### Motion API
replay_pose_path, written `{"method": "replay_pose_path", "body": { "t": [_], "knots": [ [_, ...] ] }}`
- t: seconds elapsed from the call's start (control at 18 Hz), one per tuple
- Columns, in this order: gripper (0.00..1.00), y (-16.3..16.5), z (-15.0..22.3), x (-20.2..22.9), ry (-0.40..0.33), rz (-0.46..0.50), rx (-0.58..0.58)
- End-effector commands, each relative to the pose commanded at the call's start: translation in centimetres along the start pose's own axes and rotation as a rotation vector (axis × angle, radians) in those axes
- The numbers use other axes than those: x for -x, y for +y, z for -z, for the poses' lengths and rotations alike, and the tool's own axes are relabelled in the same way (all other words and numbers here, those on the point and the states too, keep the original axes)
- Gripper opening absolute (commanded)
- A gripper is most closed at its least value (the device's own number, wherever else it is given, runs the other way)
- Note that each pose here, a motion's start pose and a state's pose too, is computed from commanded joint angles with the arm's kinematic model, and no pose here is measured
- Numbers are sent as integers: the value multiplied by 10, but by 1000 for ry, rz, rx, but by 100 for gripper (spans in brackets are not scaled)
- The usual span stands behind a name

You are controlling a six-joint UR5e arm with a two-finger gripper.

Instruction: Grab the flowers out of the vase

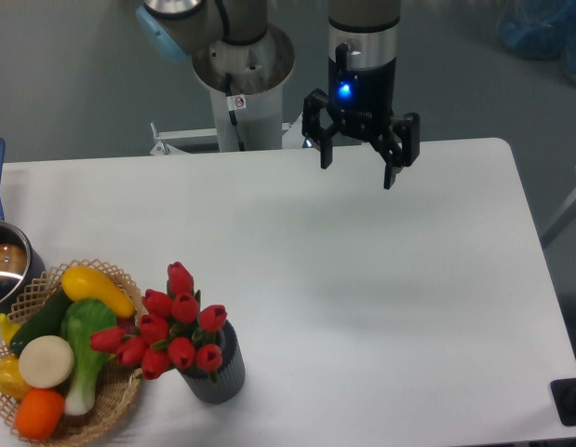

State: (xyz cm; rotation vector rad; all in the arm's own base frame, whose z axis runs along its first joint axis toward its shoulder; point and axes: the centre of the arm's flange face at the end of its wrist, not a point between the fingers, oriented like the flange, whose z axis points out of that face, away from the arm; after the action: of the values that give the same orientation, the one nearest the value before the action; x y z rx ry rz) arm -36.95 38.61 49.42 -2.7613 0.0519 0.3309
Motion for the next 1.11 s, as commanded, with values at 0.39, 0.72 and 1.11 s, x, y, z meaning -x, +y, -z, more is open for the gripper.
{"method": "replay_pose_path", "body": {
  "t": [0.39, 0.72, 1.11],
  "knots": [
    [100, -5, -8, -3, -10, 80, -62],
    [100, -16, -23, 4, 0, 82, -96],
    [100, -28, -24, 9, 15, 188, -182]
  ]
}}
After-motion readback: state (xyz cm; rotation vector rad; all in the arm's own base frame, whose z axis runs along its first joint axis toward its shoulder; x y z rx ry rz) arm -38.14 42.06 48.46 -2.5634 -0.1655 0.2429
